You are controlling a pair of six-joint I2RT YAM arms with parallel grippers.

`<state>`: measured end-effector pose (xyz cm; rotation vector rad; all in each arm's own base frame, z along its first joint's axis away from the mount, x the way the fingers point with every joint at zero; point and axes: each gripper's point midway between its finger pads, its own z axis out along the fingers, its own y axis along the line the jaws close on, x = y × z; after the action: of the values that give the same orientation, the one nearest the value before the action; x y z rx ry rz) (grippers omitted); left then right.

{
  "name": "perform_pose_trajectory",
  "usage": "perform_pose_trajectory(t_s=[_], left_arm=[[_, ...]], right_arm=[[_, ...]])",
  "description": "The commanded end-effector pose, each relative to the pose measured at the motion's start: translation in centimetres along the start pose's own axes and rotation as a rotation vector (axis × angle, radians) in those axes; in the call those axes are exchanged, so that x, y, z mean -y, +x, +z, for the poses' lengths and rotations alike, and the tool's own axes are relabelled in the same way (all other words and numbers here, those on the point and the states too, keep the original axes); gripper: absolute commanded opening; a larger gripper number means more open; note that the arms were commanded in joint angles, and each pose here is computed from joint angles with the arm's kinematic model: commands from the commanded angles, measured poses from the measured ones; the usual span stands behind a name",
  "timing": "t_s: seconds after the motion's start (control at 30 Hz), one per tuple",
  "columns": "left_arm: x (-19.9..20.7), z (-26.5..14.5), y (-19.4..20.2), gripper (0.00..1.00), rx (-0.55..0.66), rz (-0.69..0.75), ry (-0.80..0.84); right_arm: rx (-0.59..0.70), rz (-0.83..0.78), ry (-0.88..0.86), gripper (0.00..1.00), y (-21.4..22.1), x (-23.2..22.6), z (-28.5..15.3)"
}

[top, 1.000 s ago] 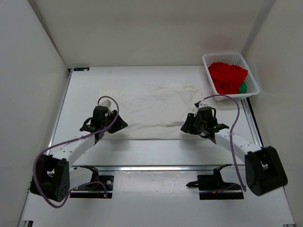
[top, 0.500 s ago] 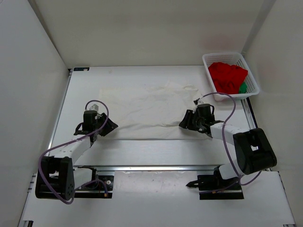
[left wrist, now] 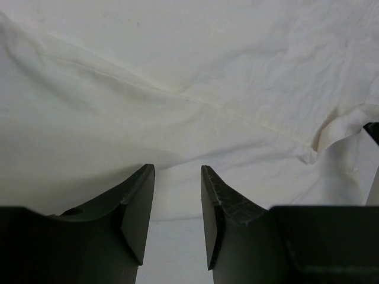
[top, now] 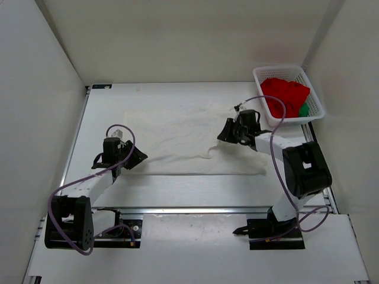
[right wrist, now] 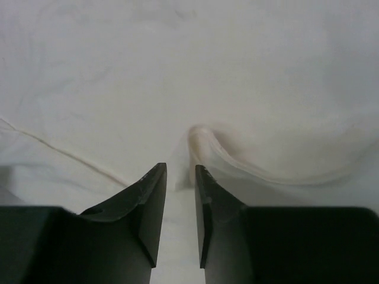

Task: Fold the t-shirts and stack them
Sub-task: Fold the flattened tshirt in 1/3 of the way

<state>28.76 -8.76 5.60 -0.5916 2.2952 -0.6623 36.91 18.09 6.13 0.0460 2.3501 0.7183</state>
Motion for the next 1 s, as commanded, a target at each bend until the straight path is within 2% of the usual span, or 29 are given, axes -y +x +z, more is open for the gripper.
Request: perform_pose_trajectory(t_s=[0.0,0.1,0.17,0.23,0.3,0.43,0.53,0.7,0.83,0.97], left_arm=[[1.5,-0.6,-2.5,0.48,0.056,0.007,0.035],[1.3,-1.3,-4.0,0.47,0.086,0.009,0.022],[0.2,-1.9,-6.0,0.49,0.136,-0.006,-0.023],[-0.9,-2.3,-6.6,0.49,0.150,0.004,-0.075],[-2.0,-2.8,-8.1,0.49,0.179,0.003,-0.131],[-3.8,-3.2,-9.5,0.46,0.196,0.009,-0.224],[-4.9,-2.4,-10.1,0.43,0.182,0.013,-0.292],[-6.8,-0.8,-9.4,0.47,0.116,-0.028,-0.346],[-7.9,-0.2,-10.5,0.53,0.147,-0.041,-0.389],[-7.3,0.3,-11.0,0.53,0.148,-0.030,-0.383]], right_arm=[[0.030,-0.034,-0.028,0.26,-4.4,-2.6,1.2],[0.002,-0.054,-0.022,0.34,-5.3,-3.5,1.6],[0.031,-0.071,-0.029,0.33,-5.7,-4.0,0.6],[0.034,-0.054,-0.024,0.35,-3.7,-3.3,-0.9],[0.127,-0.062,-0.044,0.36,-4.1,-3.7,-3.4],[0.074,-0.038,-0.071,0.27,2.5,-2.1,-5.3],[0.039,-0.033,-0.091,0.25,6.2,-1.5,-6.0],[0.018,-0.027,-0.127,0.25,8.6,-1.3,-6.6],[0.020,-0.030,-0.135,0.26,9.1,-0.8,-7.0],[0.015,-0.028,-0.127,0.26,9.7,-0.3,-6.9]])
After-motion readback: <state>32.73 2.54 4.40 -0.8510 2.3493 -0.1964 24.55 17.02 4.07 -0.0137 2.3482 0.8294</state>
